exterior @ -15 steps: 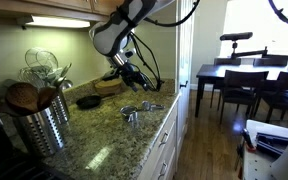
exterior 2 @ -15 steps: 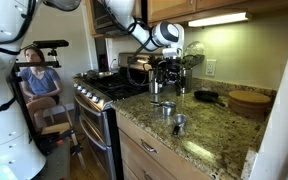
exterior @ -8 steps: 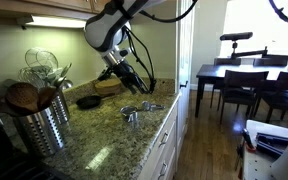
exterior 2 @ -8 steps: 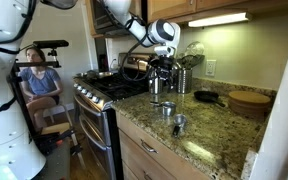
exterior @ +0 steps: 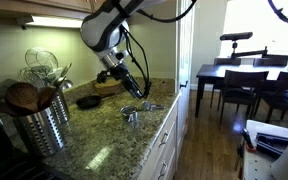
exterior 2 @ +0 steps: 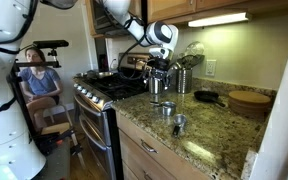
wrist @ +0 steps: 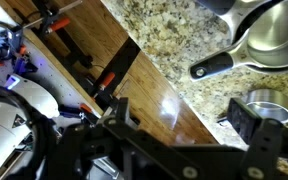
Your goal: Unstack the silver measuring cups
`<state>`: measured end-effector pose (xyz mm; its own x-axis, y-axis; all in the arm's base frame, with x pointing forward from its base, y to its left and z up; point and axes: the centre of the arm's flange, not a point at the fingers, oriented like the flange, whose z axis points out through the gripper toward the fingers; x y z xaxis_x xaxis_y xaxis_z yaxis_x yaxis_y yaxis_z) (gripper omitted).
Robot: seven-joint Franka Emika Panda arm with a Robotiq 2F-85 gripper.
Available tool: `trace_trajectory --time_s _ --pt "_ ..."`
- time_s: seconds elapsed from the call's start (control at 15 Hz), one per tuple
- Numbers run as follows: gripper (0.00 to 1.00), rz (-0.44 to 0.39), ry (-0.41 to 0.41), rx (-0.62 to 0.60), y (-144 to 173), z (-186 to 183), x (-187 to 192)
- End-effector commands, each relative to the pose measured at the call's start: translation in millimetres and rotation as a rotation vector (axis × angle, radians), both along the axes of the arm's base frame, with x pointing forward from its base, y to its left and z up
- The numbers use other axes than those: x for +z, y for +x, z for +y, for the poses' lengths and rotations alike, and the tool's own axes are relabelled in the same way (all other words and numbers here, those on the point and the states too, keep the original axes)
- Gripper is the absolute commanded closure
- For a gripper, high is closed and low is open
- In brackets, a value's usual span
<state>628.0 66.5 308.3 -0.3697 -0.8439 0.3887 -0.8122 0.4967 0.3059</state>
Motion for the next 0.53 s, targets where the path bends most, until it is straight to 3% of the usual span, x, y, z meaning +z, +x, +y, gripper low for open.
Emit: trace_trajectory --time_s 0.0,0.13,0.2,0.47 --pt "0.00 0.014 -0.011 -0.102 -22.2 2.0 4.0" --pt "0.00 -0.019 0.014 -0.051 -24.3 4.8 3.9" --pt "0.00 0.007 -0.009 -0.054 -4.3 2.3 -5.9" --pt "0.00 0.006 -0.004 -0.046 -5.2 7.2 -6.4"
